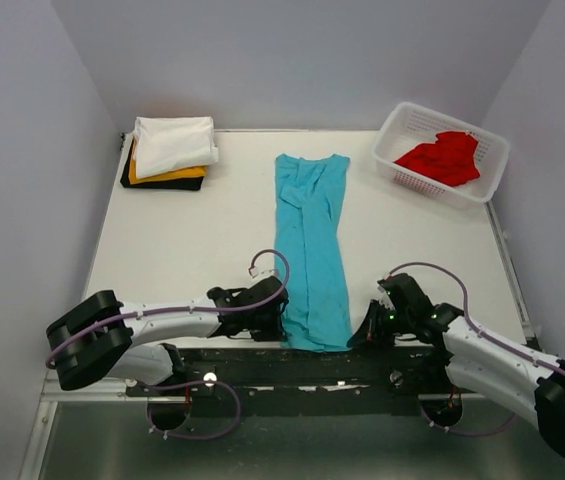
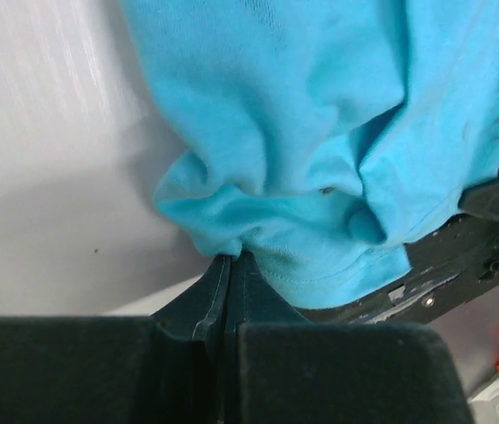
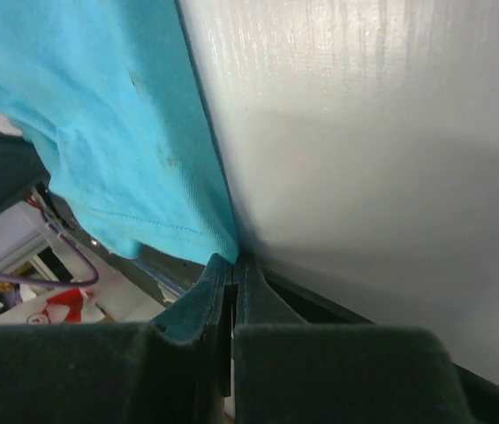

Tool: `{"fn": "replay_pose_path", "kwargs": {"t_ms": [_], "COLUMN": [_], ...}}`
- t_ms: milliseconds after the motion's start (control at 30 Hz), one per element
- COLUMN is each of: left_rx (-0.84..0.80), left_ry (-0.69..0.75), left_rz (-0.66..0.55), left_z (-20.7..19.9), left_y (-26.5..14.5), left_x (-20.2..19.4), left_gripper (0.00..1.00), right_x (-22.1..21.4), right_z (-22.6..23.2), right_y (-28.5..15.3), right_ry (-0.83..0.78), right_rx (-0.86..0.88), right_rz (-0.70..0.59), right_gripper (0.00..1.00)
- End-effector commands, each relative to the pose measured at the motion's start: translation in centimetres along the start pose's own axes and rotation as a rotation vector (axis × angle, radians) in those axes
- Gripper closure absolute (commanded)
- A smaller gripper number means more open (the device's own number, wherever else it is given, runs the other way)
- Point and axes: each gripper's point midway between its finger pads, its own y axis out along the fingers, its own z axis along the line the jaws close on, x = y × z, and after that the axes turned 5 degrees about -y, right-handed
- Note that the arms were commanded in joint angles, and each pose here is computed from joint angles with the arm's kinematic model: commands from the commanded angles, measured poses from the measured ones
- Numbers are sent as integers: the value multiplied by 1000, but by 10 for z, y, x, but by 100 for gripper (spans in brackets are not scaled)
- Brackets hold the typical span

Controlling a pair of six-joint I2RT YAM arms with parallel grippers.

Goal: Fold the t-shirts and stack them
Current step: Grab the bottom of the folded rectangular tshirt with both arms, then fold the folded rectangular tshirt in 1/3 of the way

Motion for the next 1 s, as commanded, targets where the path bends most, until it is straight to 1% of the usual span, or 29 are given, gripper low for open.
{"fn": "replay_pose_path", "kwargs": {"t_ms": [0,67,167,267,400,533,600,700,800,967], "left_rx": [46,-16,-140,-202,-262,-293,-311,-300,-246,-193], "left_ry": [21,39,88,163,219,189,173,144,97,49], "left_rz": [66,59,18,-15,-89,-153,-205,-252,-295,-315], "left_z": [23,11,-18,-41,-67,-79,-86,-90,-90,-86], "left_y": [-11,-18,-31,-45,-66,-75,-77,-76,-70,-61], "left_x": [-22,-20,-11,0,26,69,95,132,171,222], "left_gripper": [100,100,100,100,100,100,100,100,100,100], "right_x": [1,11,24,37,71,114,136,173,203,247], "right_z": [6,13,29,45,70,87,91,89,99,106], "right_y": [-12,-20,-23,-27,-46,-63,-66,-69,-63,-54], "right_ry": [-38,-77,-110,-147,-220,-249,-243,-212,-213,-232], "right_rx": [-44,-57,-34,-14,-42,-110,-158,-261,-292,-381], "right_rz": [17,-20,-52,-75,-191,-354,-424,-543,-615,-683], "right_gripper": [99,99,99,99,99,99,99,99,99,99]}}
